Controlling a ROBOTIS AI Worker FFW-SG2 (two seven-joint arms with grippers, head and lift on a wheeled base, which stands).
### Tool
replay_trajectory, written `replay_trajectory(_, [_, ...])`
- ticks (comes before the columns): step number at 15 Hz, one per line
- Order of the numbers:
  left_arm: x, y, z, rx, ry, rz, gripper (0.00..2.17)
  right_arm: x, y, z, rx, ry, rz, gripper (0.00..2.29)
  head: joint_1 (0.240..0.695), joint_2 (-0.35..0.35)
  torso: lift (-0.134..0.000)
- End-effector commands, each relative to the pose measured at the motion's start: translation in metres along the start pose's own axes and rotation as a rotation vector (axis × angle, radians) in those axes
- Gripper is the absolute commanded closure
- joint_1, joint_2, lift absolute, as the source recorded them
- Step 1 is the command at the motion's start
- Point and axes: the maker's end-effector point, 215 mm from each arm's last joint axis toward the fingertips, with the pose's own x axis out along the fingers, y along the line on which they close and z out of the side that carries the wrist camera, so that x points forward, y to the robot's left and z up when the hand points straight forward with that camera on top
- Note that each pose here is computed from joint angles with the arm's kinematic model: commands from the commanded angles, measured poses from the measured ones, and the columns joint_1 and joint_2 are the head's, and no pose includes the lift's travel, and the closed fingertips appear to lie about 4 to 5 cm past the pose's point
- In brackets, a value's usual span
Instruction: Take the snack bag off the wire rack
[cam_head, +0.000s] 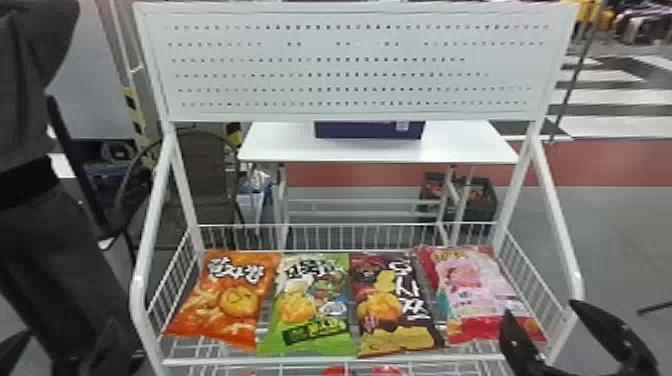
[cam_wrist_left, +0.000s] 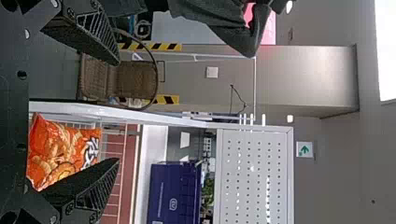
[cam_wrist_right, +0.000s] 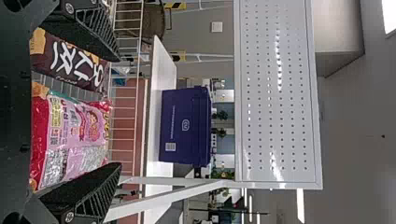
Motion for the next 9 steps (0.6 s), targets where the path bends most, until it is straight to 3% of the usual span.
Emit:
replay_trajectory(1, [0.0,-0.005,-0.001,-0.007,-0.001,-0.008,0.16,0.034,0.013,-0.017,0.006,0.017,0.018,0.1,0.499,0.0,0.0])
replay_trajectory(5, [0.0,-0.007,0.0,-0.004,-0.002,-0.017,0.16,0.104,0.035,-0.045,-0.016,0.051,0.034,0.1,0.499,0.0,0.0])
replay_trajectory(9, [0.0,-0.007,0.0,0.004,0.001,-0.023,0.16,0.139,0.02,-0.079,-0.021,0.105,-0.021,0.1,0.499,0.0,0.0])
